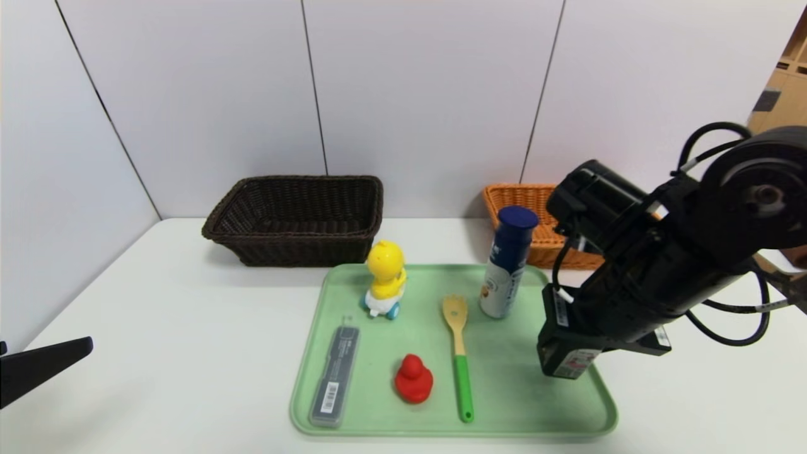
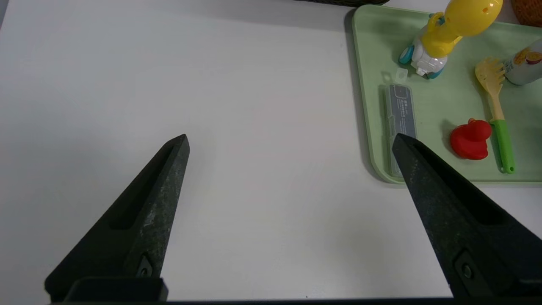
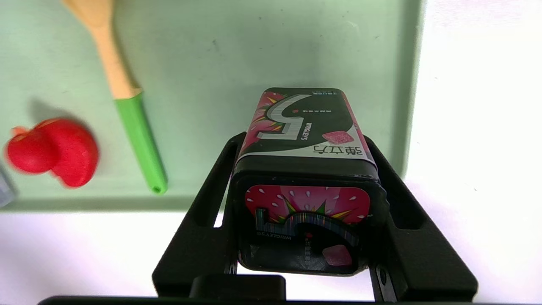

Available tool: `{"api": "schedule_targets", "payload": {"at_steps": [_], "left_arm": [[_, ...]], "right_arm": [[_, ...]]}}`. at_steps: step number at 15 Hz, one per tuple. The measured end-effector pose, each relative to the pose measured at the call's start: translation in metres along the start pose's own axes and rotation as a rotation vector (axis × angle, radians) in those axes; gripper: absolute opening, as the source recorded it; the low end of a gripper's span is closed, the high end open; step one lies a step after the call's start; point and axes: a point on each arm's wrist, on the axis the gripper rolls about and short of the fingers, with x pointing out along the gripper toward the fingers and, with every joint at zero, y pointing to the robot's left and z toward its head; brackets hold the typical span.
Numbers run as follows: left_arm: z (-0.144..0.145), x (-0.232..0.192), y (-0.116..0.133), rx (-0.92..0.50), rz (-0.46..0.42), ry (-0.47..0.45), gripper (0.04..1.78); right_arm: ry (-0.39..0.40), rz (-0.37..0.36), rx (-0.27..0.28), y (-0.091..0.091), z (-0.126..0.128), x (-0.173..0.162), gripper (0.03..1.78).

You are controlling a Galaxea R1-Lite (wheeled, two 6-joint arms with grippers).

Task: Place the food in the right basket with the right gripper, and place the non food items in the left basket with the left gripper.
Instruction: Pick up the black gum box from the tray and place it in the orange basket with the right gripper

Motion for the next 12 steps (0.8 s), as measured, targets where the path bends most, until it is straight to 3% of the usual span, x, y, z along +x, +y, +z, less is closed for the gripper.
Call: {"api": "schedule_targets", "payload": {"at_steps": [3, 7, 10, 12], "left_arm": [[-0.005, 0.001, 0.001, 0.000, 0.000, 0.013, 1.69], [-0.012, 0.004, 0.002, -0.003, -0.011, 0.038, 1.69], [-0.011, 0.006, 0.002, -0.002, -0.014, 0.035, 1.69], [-0.006, 0.006, 0.001, -0.002, -0.014, 0.029, 1.69]], "right_arm": [[-0.133, 0.043, 0.015, -0.025, 0.008, -0.041, 0.80], [-0.500, 0.091, 0.030, -0.059, 0.056, -0.100, 0.80], [-0.722, 0.090, 0.035, -0.073, 0.101, -0.099, 0.80], [-0.763, 0.071, 0.053, -0.080, 0.127, -0.080, 0.80]]}}
